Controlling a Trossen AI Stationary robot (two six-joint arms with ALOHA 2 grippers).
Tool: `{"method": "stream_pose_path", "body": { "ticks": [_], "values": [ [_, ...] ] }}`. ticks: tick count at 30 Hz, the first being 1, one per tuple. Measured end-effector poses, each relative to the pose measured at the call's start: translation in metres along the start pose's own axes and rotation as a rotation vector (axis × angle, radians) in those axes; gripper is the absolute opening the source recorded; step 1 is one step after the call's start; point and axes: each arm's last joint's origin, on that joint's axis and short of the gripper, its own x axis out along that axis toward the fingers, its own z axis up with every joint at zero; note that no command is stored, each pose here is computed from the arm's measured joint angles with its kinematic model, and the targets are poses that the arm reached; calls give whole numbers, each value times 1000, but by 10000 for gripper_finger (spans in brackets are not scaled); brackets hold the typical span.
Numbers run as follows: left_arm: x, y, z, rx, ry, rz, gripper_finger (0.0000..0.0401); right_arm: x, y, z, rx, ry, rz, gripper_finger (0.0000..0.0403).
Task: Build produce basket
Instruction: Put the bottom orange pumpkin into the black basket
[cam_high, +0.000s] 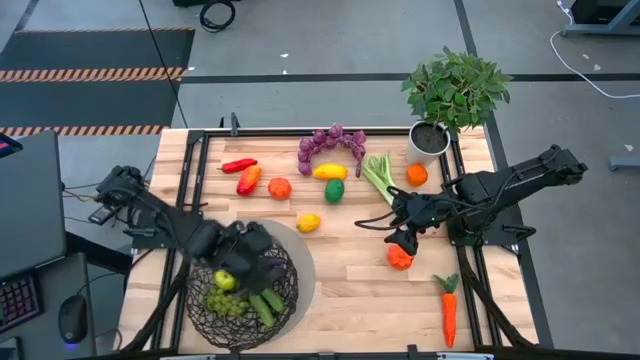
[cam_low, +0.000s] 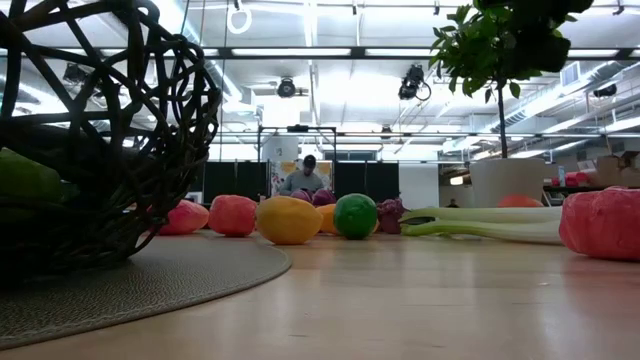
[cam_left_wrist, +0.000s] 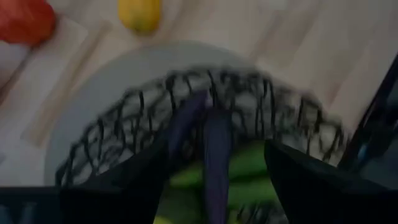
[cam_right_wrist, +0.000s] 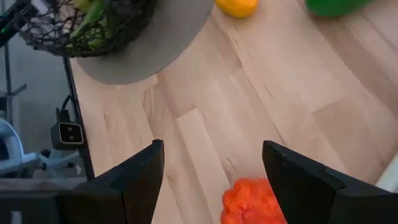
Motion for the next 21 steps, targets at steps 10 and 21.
{"method": "stream_pose_path", "body": {
  "ticks": [10, 21],
  "values": [
    [8, 4, 81, -38, -366, -228, 241, 0, -5, -23, 72, 146, -117, 274],
    [12, 32, 121, -55, -483, -223, 247, 18, -6, -61, 215, 186, -171, 320]
  ]
}}
